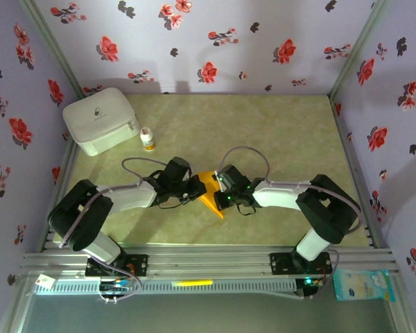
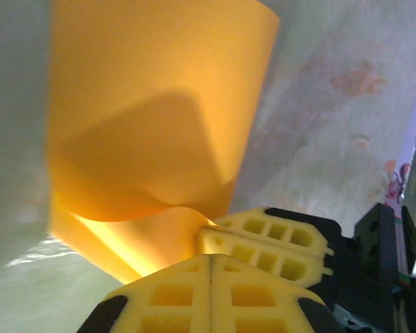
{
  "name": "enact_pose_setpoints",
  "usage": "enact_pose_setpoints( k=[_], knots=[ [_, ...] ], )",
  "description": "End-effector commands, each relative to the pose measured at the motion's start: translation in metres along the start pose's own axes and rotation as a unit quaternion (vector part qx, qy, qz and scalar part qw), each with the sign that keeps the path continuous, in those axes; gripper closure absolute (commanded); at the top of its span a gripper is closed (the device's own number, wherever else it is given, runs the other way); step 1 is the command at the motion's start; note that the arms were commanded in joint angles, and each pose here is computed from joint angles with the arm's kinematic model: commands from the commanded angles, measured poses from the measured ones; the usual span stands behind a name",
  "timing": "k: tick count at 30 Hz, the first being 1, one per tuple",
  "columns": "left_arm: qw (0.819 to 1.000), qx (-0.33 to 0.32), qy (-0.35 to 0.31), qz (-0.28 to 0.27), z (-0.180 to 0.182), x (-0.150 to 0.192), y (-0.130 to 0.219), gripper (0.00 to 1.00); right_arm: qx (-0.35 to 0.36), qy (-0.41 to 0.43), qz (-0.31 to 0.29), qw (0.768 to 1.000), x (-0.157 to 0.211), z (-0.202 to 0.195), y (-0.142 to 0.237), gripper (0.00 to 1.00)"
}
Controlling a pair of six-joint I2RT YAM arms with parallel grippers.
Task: Fold a paper plane with a square sheet of paper (pick it up from the middle)
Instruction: Third fold the triangle at the center of the table.
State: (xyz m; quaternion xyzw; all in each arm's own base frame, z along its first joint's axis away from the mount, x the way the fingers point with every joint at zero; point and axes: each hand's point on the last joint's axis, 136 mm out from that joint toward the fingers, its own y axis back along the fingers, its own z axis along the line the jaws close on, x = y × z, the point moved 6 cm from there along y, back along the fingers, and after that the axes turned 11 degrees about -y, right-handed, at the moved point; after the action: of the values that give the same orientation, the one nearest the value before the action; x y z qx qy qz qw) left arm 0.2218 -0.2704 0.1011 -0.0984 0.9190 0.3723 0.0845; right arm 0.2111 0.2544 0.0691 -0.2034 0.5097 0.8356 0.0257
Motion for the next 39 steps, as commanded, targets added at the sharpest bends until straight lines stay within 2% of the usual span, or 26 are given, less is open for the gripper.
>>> enact_pose_setpoints(
  k=[1,8,18,34,37,39],
  knots=[
    [0.999,0.034,0.019,-0.023,-0.008,0.0,-0.012,1.0,0.009,-0.015,0.004,1.0,0.006,-0.007,-0.001,1.0],
    [1.0,0.002,0.022,-0.014,0.004,0.014,-0.025,1.0,0.012,-0.018,0.005,1.0,0.01,-0.011,-0.002,1.0],
    [0.999,-0.034,0.029,-0.009,0.019,0.018,-0.025,1.0,0.012,-0.013,0.005,1.0,0.011,-0.012,-0.003,1.0],
    [0.993,-0.11,0.012,0.032,0.052,0.036,-0.032,1.0,0.006,-0.015,0.006,1.0,0.008,-0.008,-0.002,1.0],
    [0.993,-0.114,0.013,0.029,0.053,0.036,-0.032,1.0,0.002,-0.018,0.002,1.0,0.006,-0.006,0.002,0.98],
    [0.993,-0.117,0.012,0.03,0.054,0.036,-0.031,1.0,-0.001,-0.022,-0.004,1.0,0.002,-0.002,0.007,0.93]
  ],
)
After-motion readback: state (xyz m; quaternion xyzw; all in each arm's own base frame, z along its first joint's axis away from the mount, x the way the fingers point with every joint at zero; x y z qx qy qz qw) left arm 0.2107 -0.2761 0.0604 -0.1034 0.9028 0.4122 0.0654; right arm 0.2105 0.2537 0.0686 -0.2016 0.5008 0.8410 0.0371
